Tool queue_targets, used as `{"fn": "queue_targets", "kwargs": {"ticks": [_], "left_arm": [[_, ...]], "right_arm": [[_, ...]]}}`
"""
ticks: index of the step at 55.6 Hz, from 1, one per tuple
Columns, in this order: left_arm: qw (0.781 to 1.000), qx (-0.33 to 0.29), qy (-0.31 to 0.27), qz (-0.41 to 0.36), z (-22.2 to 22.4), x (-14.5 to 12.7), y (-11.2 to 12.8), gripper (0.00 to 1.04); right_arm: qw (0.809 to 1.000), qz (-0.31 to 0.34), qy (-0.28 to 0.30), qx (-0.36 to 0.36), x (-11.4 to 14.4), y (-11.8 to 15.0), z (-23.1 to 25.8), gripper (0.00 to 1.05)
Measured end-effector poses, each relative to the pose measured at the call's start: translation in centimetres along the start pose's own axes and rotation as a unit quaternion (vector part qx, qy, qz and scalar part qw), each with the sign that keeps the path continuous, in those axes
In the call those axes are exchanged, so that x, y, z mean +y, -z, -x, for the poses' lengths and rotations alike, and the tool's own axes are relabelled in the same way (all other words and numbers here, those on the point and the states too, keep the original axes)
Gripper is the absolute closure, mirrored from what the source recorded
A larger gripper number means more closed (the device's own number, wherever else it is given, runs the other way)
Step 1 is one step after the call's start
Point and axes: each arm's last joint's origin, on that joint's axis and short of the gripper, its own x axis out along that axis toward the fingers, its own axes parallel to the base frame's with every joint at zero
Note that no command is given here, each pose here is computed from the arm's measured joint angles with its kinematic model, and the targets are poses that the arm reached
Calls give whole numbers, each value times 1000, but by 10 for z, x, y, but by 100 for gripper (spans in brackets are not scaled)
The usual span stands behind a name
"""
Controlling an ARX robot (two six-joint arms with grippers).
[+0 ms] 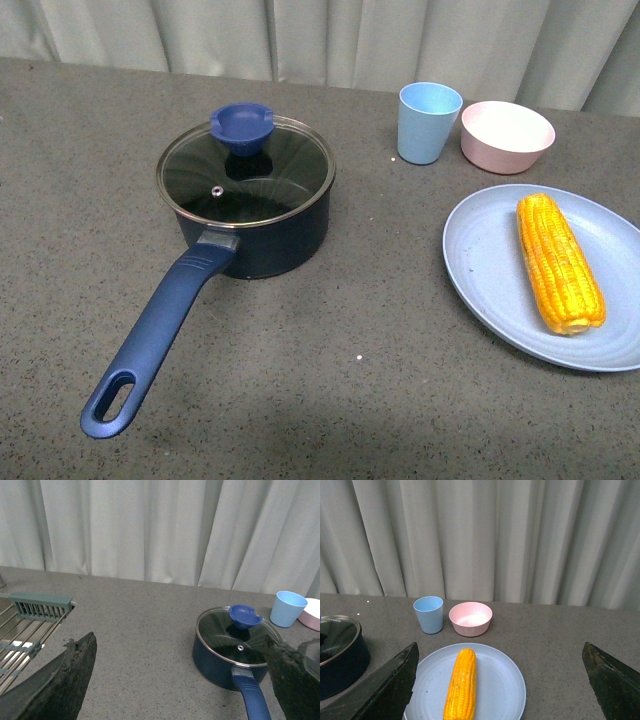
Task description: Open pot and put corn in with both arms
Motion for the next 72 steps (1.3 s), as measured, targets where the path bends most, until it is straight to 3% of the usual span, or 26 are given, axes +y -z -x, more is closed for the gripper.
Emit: {"fn": "queue_targets", "kwargs": {"ticks": [8,16,24,34,47,62,72], "left_arm": [[1000,2,-8,1,0,0,0,6],[982,63,-175,30,-12,5,7,6],[977,46,-202,54,-41,13,0,6],[981,19,-177,73,-109,14,-14,6],[983,59,-143,96,-184,6,4,6],[988,41,-98,112,-227,-16,-7,6],[989,58,-73,119,-241,-33,0,6]], "right_arm": [[1000,0,0,0,0,0,0,9],[1000,0,0,0,0,0,0,9],[1000,0,-2,0,0,0,0,9],[1000,0,-1,0,0,0,0,9],[1000,0,-1,0,0,0,0,9],[1000,0,-1,0,0,0,0,9],[1000,0,-1,0,0,0,0,9]]}}
